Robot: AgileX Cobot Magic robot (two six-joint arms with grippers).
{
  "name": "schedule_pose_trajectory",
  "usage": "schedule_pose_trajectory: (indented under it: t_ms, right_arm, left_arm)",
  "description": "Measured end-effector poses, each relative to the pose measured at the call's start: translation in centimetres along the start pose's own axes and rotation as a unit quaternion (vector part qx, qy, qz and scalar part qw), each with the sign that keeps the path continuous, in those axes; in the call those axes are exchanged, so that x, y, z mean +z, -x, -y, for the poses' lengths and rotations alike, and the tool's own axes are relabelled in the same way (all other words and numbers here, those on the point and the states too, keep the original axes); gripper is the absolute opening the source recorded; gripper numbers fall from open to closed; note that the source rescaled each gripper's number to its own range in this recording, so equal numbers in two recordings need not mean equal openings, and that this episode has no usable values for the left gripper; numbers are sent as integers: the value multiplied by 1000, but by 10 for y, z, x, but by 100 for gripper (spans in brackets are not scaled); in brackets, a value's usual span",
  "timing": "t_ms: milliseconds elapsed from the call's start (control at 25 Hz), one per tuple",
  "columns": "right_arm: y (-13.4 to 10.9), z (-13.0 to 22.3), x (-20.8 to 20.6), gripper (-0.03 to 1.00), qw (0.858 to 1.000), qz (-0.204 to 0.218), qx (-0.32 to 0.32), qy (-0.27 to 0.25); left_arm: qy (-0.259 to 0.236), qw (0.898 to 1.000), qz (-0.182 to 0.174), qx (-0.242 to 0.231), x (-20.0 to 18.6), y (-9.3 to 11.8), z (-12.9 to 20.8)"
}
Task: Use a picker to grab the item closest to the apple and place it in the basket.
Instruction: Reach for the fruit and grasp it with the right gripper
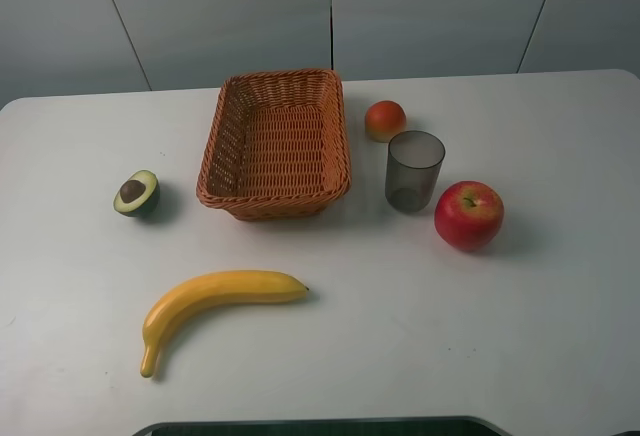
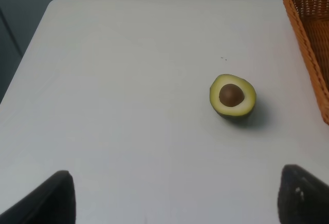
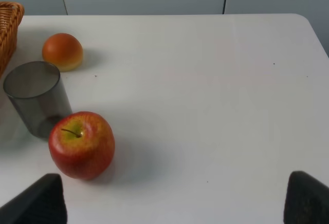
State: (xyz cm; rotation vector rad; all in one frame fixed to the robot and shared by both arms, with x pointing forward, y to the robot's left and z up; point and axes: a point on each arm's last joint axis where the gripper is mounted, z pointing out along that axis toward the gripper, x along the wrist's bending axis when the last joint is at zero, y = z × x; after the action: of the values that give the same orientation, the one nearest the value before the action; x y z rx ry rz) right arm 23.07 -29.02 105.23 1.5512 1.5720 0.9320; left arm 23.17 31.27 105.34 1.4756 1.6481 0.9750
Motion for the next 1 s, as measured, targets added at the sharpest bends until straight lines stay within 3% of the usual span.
schedule_pose_trajectory:
  t_ms: [1000]
  right_arm:
    - [0,0,0,91,1000,0,0,0]
  left_arm:
    - [0,1000,0,-2,0,0,0]
